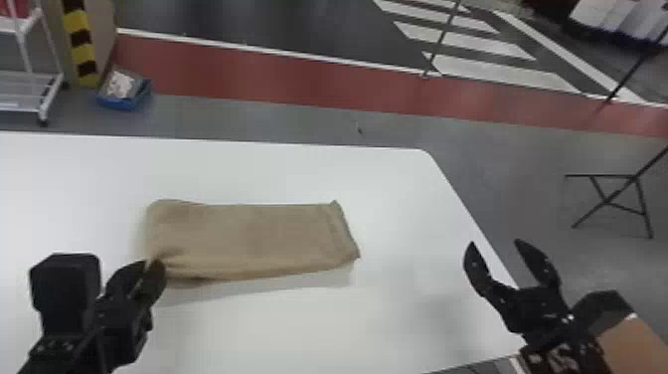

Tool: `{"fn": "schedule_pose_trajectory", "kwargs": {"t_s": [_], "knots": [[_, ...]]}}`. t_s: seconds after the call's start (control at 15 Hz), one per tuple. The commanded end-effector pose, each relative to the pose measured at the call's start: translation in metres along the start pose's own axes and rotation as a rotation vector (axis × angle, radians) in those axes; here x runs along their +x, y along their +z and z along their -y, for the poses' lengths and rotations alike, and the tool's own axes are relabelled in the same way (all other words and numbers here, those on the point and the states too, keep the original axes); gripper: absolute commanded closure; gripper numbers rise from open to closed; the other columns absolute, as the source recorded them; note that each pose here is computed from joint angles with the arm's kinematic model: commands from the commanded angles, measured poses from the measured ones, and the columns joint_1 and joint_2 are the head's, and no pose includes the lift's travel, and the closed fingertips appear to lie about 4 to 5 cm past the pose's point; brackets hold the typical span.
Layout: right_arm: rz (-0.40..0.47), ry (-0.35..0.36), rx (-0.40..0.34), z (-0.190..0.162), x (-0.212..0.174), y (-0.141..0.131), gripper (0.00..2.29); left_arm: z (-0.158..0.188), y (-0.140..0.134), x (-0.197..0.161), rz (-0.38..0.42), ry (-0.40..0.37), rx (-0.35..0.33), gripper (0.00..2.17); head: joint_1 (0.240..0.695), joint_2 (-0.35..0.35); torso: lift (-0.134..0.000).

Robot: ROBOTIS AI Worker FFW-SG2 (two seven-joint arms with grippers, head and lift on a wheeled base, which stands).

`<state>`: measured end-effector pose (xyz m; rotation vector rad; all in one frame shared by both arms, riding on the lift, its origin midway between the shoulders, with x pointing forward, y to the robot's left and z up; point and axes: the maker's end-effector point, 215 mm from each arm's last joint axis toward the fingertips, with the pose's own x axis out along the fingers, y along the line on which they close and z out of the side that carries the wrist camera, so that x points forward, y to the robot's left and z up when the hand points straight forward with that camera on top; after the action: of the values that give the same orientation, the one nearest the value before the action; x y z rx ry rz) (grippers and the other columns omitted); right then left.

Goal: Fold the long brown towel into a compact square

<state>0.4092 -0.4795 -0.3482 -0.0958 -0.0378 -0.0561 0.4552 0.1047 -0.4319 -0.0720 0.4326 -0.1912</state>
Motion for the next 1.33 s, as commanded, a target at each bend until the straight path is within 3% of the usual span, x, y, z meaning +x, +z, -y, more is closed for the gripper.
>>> {"fn": "schedule_pose_trajectory", "kwargs": {"t_s": [0.0, 0.2, 0.27, 0.47, 0.53, 0.73, 0.87, 0.93, 1.2, 1.27], "knots": [[-0.003, 0.003, 0.005, -0.002, 0.002, -0.001, 0.08, -0.01, 0.018, -0.008, 0.044, 0.042, 0.048, 0.52, 0.695, -0.35, -0.124], [-0.005, 0.006, 0.01, -0.004, 0.004, -0.001, 0.08, -0.036, 0.05, -0.029, 0.121, 0.124, 0.103, 0.4, 0.695, -0.35, -0.124], [-0.003, 0.007, 0.01, -0.006, 0.005, 0.001, 0.08, -0.039, 0.06, -0.029, 0.139, 0.136, 0.108, 0.2, 0.695, -0.35, -0.124], [-0.028, 0.024, 0.036, -0.019, 0.021, -0.002, 0.06, -0.029, 0.082, 0.005, 0.178, 0.109, 0.117, 0.14, 0.695, -0.35, -0.124], [-0.058, 0.031, 0.042, -0.025, 0.03, -0.008, 0.06, -0.018, 0.086, 0.021, 0.181, 0.088, 0.131, 0.21, 0.695, -0.35, -0.124], [-0.169, 0.072, 0.028, -0.046, 0.056, -0.029, 0.07, 0.01, 0.078, 0.064, 0.119, 0.008, 0.135, 1.08, 0.695, -0.35, -0.124], [-0.251, 0.098, 0.045, -0.055, 0.07, -0.042, 0.07, 0.01, 0.068, 0.078, 0.085, 0.015, 0.142, 1.85, 0.695, -0.35, -0.124], [-0.281, 0.103, 0.054, -0.056, 0.076, -0.046, 0.07, 0.008, 0.064, 0.079, 0.075, 0.024, 0.145, 2.06, 0.695, -0.35, -0.124], [-0.372, 0.146, 0.143, -0.075, 0.109, -0.054, 0.07, -0.01, 0.02, 0.079, -0.074, 0.049, 0.192, 2.14, 0.695, -0.345, -0.124], [-0.395, 0.166, 0.157, -0.088, 0.116, -0.057, 0.08, -0.011, 0.019, 0.079, -0.076, 0.048, 0.197, 2.14, 0.695, -0.339, -0.124]]}}
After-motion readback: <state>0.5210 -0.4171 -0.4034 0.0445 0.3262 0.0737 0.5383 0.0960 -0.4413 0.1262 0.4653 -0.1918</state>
